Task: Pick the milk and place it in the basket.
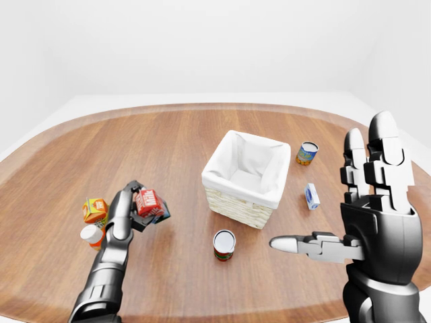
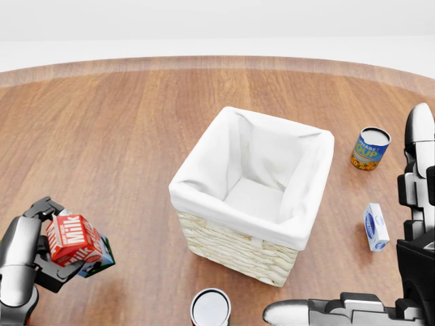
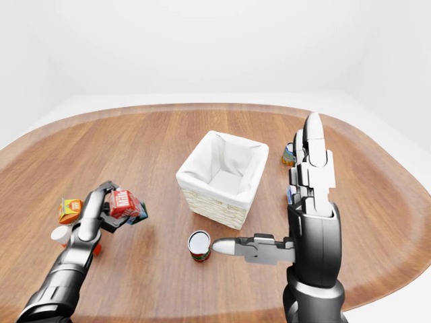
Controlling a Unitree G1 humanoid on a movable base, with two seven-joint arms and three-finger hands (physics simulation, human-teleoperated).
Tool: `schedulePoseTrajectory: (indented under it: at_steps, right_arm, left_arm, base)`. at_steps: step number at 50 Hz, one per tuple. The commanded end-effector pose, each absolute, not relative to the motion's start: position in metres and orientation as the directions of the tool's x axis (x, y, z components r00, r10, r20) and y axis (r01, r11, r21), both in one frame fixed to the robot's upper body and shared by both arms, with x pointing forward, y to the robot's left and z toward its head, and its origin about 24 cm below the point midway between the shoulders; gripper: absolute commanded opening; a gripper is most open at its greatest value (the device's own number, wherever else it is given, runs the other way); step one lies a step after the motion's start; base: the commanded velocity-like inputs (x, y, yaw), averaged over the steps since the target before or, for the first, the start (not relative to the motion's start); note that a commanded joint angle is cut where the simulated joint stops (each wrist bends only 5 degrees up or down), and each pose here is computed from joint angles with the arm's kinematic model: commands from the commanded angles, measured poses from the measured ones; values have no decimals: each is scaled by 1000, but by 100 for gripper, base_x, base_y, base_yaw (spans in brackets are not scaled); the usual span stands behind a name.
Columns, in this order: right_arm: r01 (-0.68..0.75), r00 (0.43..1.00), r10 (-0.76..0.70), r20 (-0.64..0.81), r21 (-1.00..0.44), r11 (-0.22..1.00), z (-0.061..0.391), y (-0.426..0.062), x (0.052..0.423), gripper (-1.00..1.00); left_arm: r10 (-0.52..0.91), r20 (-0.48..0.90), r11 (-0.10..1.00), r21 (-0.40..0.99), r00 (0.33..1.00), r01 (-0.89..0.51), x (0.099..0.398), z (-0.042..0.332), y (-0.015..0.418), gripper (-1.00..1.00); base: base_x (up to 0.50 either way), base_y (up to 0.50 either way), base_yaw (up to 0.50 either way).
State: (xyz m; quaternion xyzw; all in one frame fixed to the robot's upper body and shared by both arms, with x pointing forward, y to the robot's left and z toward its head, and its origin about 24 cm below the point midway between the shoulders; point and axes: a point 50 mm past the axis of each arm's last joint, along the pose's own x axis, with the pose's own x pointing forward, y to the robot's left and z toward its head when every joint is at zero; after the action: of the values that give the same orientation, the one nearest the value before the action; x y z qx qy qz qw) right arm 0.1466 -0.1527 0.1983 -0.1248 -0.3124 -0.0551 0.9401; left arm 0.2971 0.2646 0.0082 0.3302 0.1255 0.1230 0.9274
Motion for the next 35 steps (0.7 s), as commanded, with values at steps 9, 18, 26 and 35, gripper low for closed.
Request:
schedulePoseTrajectory:
  at_steps: [9,18,26,35]
  right_arm:
    - [179,802,-26,596,-199,963,197,-153,147,100]
    - [179,799,-25,601,-198,964,198,-153,146,100]
    - [179,802,-25,597,-200,963,197,-153,147,100]
    - [181,799,-26,601,-199,963,198,-153,147,100]
  left_arm:
    - [180,137,736,638,974,-225,324,96,256,-100]
    - [146,189,732,639,971,-235,341,124,251,-100]
    - [116,226,720,652,967,-239,353,157,242,-100]
    - [78,252,710,665,965,-231,365,189,228,-100]
  base:
    - [0,0,0]
    - [0,0,0]
    - [0,0,0]
    - [0,0,0]
